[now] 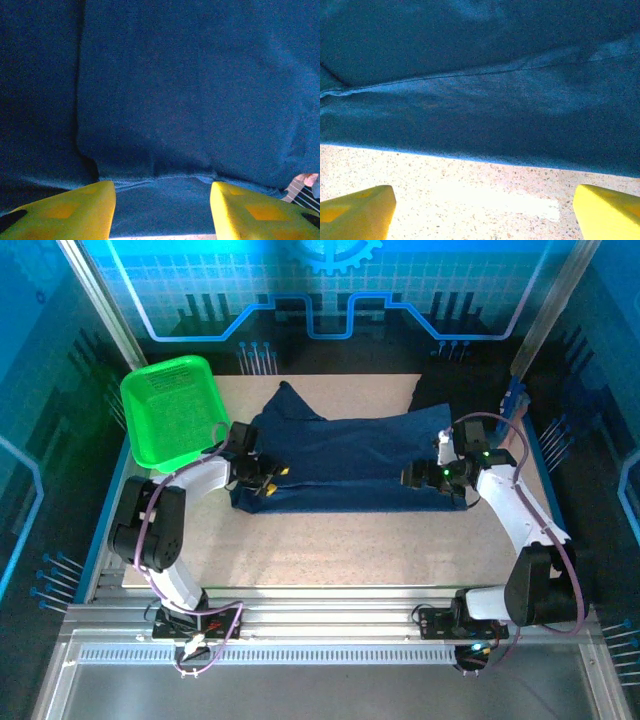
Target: Fold and stack the t-shirts
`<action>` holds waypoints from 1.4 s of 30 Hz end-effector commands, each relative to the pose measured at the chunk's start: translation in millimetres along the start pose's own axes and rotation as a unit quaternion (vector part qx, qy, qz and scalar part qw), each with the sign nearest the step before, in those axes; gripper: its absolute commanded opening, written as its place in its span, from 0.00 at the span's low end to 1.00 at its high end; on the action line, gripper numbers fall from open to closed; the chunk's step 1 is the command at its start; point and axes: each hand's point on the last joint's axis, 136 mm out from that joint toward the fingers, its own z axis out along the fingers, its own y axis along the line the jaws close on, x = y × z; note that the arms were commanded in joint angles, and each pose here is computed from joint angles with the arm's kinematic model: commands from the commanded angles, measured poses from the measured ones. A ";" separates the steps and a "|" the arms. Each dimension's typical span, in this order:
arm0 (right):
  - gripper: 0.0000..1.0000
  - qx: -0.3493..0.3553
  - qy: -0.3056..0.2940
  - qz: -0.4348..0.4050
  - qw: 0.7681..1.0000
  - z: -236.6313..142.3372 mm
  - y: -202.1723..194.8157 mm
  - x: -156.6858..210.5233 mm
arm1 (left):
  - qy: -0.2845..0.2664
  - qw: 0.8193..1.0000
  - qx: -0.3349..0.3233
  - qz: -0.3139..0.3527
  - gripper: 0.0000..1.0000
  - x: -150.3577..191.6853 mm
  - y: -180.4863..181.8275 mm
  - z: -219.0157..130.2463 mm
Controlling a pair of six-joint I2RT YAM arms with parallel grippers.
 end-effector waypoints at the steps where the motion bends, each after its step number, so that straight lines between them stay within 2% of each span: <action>1: 0.92 0.001 0.007 -0.015 1.000 -2.1 1.5 6.6 | 0.003 1.000 -0.005 -0.008 0.54 4.1 1.7 3.4; 15: 0.92 0.010 0.005 -0.018 1.000 -6.5 -3.2 6.5 | 0.005 1.000 -0.022 -0.018 0.54 4.4 11.1 10.7; 22: 0.92 0.009 0.001 -0.014 1.000 -8.5 -4.9 6.3 | 0.004 0.999 -0.024 -0.028 0.59 9.1 21.1 8.8; 26: 0.92 0.009 0.002 -0.010 1.000 -7.1 -5.6 6.5 | 0.006 0.999 -0.025 -0.025 0.65 11.4 24.8 7.6; 33: 0.91 0.014 0.004 -0.007 1.000 -6.1 -8.5 8.4 | -0.001 0.999 -0.023 -0.023 0.64 6.7 19.8 11.0; 38: 0.91 0.017 0.006 -0.006 1.000 -6.2 -10.4 10.2 | -0.006 0.999 -0.031 -0.021 0.55 0.9 20.8 17.6; 42: 0.90 0.016 0.005 -0.006 1.000 -6.5 -10.2 10.6 | -0.015 0.999 -0.029 -0.019 0.39 -3.0 17.4 16.7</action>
